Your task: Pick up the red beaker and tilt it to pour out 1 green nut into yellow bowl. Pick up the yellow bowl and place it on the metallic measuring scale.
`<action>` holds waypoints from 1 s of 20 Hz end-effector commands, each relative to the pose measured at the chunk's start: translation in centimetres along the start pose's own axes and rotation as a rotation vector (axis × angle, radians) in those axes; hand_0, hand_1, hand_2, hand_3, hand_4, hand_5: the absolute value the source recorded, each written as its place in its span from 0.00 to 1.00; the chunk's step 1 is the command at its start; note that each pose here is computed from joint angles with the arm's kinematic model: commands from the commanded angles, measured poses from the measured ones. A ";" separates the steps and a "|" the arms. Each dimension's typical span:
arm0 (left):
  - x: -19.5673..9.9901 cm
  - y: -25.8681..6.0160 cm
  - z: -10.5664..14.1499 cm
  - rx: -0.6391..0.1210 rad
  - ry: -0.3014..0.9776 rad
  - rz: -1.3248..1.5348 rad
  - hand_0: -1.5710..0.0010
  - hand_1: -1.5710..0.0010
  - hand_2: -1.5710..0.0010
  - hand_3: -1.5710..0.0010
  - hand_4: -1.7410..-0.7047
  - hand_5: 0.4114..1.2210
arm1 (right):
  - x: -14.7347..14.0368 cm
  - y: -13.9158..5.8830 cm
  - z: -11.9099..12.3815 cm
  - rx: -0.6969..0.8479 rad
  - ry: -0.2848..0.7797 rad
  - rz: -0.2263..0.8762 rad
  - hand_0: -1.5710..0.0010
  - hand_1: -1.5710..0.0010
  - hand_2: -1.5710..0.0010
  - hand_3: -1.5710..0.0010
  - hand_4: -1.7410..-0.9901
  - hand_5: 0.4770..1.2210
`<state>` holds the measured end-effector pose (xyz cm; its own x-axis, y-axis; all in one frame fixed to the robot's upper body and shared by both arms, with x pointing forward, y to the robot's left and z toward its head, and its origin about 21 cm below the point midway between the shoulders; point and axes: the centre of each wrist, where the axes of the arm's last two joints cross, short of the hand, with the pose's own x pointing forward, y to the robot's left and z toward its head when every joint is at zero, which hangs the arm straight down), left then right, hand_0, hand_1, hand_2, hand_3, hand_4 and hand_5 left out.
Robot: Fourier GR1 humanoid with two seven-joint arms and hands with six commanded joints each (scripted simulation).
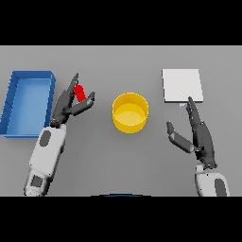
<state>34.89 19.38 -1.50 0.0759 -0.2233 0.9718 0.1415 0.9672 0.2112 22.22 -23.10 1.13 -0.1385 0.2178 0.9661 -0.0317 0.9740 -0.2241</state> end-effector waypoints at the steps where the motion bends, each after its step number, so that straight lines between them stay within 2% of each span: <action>1: 0.3 0.1 -0.5 -0.002 -0.002 -0.004 1.00 1.00 1.00 1.00 0.41 0.36 | 0.0 0.1 0.1 0.006 -0.007 0.006 1.00 1.00 1.00 1.00 0.55 0.28; 3: 0.2 -0.1 -0.9 -0.015 0.007 0.000 1.00 1.00 1.00 1.00 0.40 0.37 | 0.2 -0.3 -0.2 0.004 -0.010 0.015 1.00 1.00 1.00 1.00 0.57 0.28; 6: -0.1 -0.3 -1.2 -0.018 -0.039 0.020 1.00 1.00 1.00 1.00 0.36 0.40 | 0.4 0.1 -0.2 0.004 -0.006 0.007 1.00 1.00 1.00 1.00 0.59 0.28; 7: -0.1 -0.6 -1.4 -0.012 -0.037 0.030 1.00 1.00 0.98 1.00 0.34 0.42 | 0.1 0.2 0.0 0.000 0.003 0.017 1.00 1.00 1.00 1.00 0.59 0.28; 8: -0.1 -0.8 -1.5 -0.006 -0.036 0.042 0.95 0.95 0.92 0.95 0.31 0.44 | 0.0 0.1 0.1 0.001 -0.003 0.023 1.00 1.00 1.00 1.00 0.60 0.28; 9: 0.1 -1.1 -1.8 0.006 -0.027 0.062 0.84 0.82 0.80 0.86 0.29 0.47 | -0.1 -0.3 -0.1 -0.001 0.008 0.024 1.00 1.00 1.00 1.00 0.60 0.28; 11: 0.1 -1.7 -2.1 0.038 -0.015 0.057 0.57 0.55 0.54 0.55 0.29 0.66 | 0.1 -0.2 0.3 0.006 -0.021 0.015 1.00 1.00 1.00 1.00 0.61 0.28; 13: 0.0 -1.9 -2.3 0.055 -0.030 0.010 0.36 0.35 0.35 0.35 0.29 0.78 | 0.2 0.1 0.1 0.005 -0.005 0.007 1.00 1.00 1.00 1.00 0.61 0.28; 16: -0.3 -2.1 -2.1 0.056 -0.057 0.011 0.19 0.18 0.18 0.18 0.28 0.89 | 0.2 -0.5 -0.2 0.005 -0.007 0.011 1.00 1.00 1.00 1.00 0.60 0.28; 20: 0.2 -2.5 -2.3 0.075 -0.093 0.037 0.08 0.07 0.07 0.07 0.12 0.87 | 0.1 0.1 -0.5 0.030 -0.006 0.014 1.00 1.00 1.00 1.00 0.60 0.27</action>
<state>36.81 16.67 -2.03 -0.0126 -0.1759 0.9843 0.0664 0.9821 0.1763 22.66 -22.94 1.22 -0.1427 0.2315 0.9623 -0.0594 0.9685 -0.2418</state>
